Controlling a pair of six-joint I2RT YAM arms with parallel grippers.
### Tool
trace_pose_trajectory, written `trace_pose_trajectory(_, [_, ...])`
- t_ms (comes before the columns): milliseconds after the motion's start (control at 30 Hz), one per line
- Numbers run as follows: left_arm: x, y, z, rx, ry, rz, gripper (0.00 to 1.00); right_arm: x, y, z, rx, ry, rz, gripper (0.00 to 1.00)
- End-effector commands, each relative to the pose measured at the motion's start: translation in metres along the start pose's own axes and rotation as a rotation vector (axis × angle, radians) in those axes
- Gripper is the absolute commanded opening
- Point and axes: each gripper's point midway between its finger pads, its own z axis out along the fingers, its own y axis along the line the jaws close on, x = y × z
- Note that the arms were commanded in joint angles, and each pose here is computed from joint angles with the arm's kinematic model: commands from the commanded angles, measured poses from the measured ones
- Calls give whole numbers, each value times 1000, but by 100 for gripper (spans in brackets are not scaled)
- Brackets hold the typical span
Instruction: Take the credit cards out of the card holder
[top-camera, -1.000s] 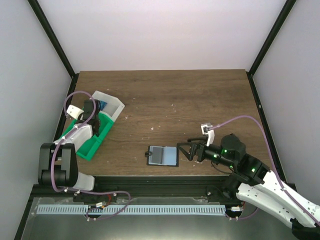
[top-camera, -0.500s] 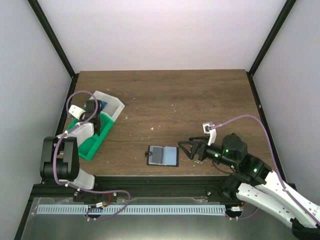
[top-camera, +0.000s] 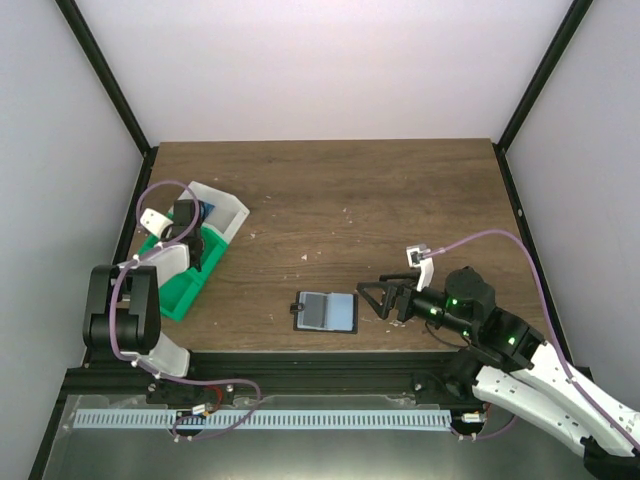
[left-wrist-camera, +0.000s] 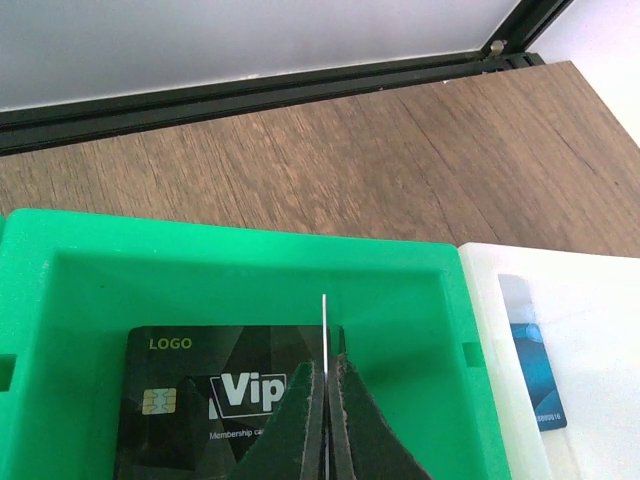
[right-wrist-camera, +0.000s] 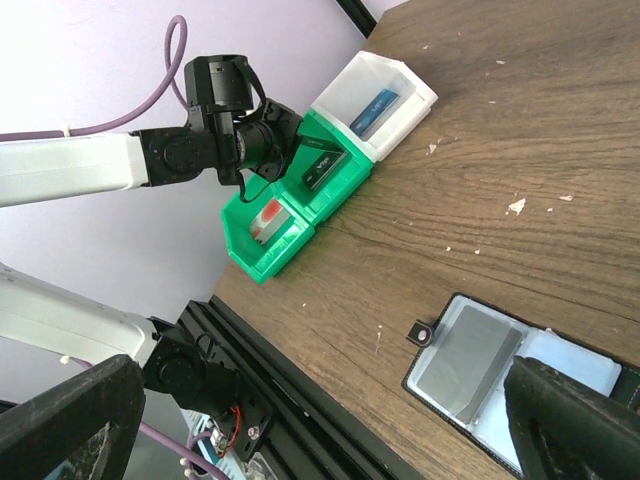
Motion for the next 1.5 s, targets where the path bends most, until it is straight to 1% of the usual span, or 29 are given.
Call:
trace_pose_trajectory(0, [-5, 1, 5, -17, -28, 11, 0, -9, 6, -8, -7, -29, 10, 100])
trace_pose_trajectory(300, [-3, 2, 10, -44, -16, 29, 0, -4, 3, -5, -5, -17, 20, 100])
trace_pose_trajectory(467, [-2, 5, 11, -62, -10, 43, 2, -4, 1, -5, -1, -23, 19, 100])
trace_pose_trajectory(567, [-2, 7, 10, -73, -8, 47, 5, -5, 3, -6, -4, -23, 14, 100])
trace_pose_trajectory(667, [-2, 11, 9, -86, -6, 49, 10, -6, 3, -6, -4, -21, 8, 100])
trace_pose_trajectory(833, [-6, 11, 6, -96, -10, 45, 15, -6, 3, -5, -1, -20, -3, 100])
trace_pose_trajectory(1200, [-14, 5, 1, -111, 2, 40, 24, -7, 5, -5, -5, -16, -5, 100])
trace_pose_trajectory(1367, [-15, 7, -3, -123, 8, 26, 25, -6, 5, -5, 0, -4, -10, 100])
trace_pose_trajectory(1467, [-17, 14, -5, -163, 1, 16, 30, -5, 6, -6, 5, 6, -10, 100])
